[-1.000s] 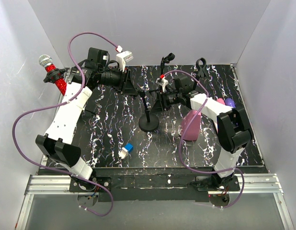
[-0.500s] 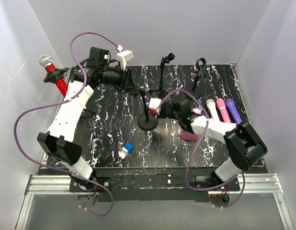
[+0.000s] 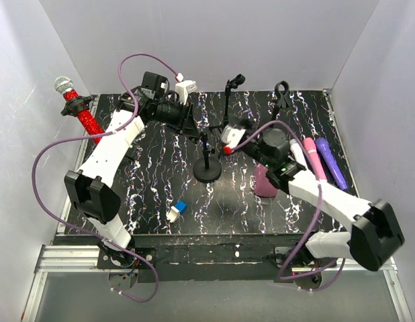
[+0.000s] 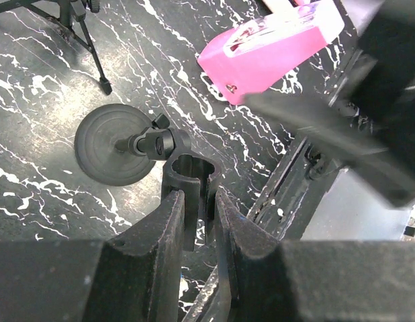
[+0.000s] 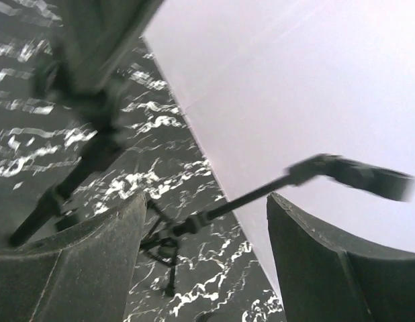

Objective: Remove the microphone from the stand

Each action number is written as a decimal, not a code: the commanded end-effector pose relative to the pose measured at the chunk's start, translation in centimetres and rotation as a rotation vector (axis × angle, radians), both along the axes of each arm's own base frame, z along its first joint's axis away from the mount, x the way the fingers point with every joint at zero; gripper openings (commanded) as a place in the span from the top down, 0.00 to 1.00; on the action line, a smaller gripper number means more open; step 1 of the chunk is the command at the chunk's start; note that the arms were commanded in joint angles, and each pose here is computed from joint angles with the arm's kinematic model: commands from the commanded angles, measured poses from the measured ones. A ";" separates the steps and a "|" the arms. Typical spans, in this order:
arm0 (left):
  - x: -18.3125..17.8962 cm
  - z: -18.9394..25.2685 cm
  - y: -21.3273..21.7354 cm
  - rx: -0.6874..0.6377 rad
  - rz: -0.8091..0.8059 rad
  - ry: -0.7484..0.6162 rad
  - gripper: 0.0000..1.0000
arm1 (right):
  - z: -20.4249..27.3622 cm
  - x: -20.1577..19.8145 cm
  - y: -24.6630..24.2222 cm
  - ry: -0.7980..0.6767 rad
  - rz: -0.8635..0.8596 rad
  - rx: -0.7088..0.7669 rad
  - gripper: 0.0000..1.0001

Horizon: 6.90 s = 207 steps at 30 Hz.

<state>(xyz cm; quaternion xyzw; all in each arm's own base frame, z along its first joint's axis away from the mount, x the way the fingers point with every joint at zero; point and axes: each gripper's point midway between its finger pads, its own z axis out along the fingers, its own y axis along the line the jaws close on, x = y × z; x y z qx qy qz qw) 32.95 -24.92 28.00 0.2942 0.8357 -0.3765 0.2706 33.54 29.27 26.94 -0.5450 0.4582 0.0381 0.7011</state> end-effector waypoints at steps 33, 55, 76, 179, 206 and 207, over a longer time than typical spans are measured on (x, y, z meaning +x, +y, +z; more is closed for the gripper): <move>9.6 -2.5 9.3 0.519 0.461 -0.381 1.00 | 3.5 -0.6 -7.2 0.401 -0.325 0.200 0.25; 0.1 -4.8 0.3 0.173 0.047 -0.066 0.58 | 2.2 -0.4 -9.5 0.473 -0.377 0.221 0.25; 2.7 -4.4 1.3 0.291 0.053 -0.200 0.90 | 2.1 -0.1 -9.2 0.472 -0.372 0.225 0.25; 14.2 6.5 -13.7 -0.216 -0.241 -0.785 0.76 | -3.3 -0.2 -10.6 0.861 -0.448 0.285 0.25; 12.4 4.2 -0.7 -0.052 0.886 -0.235 1.00 | -2.3 1.4 1.5 1.582 -0.069 0.612 0.21; 12.2 3.8 -1.2 -0.068 0.859 -0.225 1.00 | -2.6 1.5 1.9 1.624 -0.062 0.633 0.20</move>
